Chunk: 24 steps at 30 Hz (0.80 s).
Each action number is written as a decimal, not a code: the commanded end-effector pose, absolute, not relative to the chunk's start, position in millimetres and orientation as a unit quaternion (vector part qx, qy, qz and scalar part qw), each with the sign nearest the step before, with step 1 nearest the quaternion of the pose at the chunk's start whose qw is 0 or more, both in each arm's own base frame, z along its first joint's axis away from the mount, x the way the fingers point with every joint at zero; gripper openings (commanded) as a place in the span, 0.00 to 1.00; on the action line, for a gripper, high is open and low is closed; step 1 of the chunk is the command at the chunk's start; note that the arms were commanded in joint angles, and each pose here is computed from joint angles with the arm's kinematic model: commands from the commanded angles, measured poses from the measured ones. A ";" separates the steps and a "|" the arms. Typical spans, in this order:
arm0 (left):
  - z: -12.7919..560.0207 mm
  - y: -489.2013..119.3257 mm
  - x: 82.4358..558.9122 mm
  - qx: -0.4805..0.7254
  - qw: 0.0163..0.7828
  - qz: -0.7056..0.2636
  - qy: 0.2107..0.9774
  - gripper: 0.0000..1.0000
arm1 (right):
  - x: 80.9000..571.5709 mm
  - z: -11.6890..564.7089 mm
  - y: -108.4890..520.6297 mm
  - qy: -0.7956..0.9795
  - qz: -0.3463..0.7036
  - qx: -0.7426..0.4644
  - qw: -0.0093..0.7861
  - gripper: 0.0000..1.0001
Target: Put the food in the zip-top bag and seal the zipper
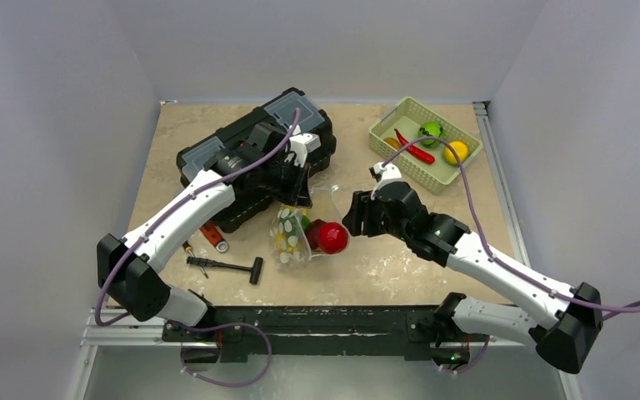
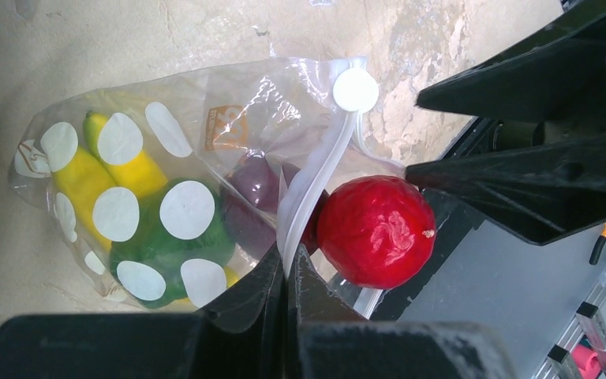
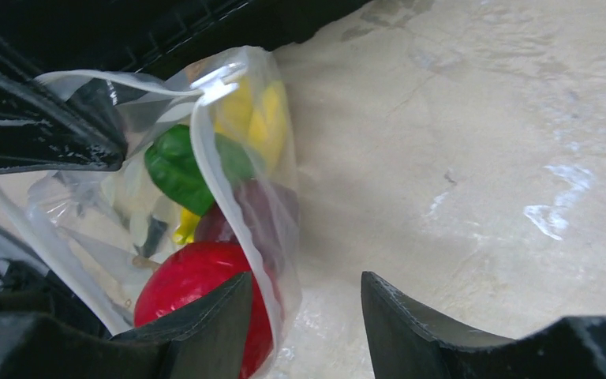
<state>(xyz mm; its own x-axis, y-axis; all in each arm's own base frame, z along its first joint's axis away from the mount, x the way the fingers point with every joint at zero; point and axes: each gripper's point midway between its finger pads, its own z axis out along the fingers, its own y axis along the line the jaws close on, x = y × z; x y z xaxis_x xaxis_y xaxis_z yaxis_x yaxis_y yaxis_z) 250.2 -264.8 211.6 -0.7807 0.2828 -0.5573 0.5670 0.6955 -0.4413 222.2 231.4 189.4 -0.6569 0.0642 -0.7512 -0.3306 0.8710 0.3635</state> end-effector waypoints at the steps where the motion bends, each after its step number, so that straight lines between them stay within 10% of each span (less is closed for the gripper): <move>1: 238.7 -269.9 251.4 0.245 0.266 -0.336 0.870 0.00 | 221.8 207.4 262.5 0.848 0.308 -0.125 0.412 0.52; 9: 241.7 -271.7 250.1 0.246 0.266 -0.343 0.867 0.00 | 230.6 205.1 266.1 0.854 0.297 -0.117 0.412 0.44; 19: 243.3 -269.1 249.4 0.246 0.267 -0.337 0.869 0.00 | 238.3 229.2 269.1 0.890 0.256 -0.094 0.365 0.00; 24: 251.0 -264.4 247.2 0.248 0.282 -0.333 0.865 0.00 | 249.7 227.9 266.9 0.926 0.192 -0.122 0.301 0.00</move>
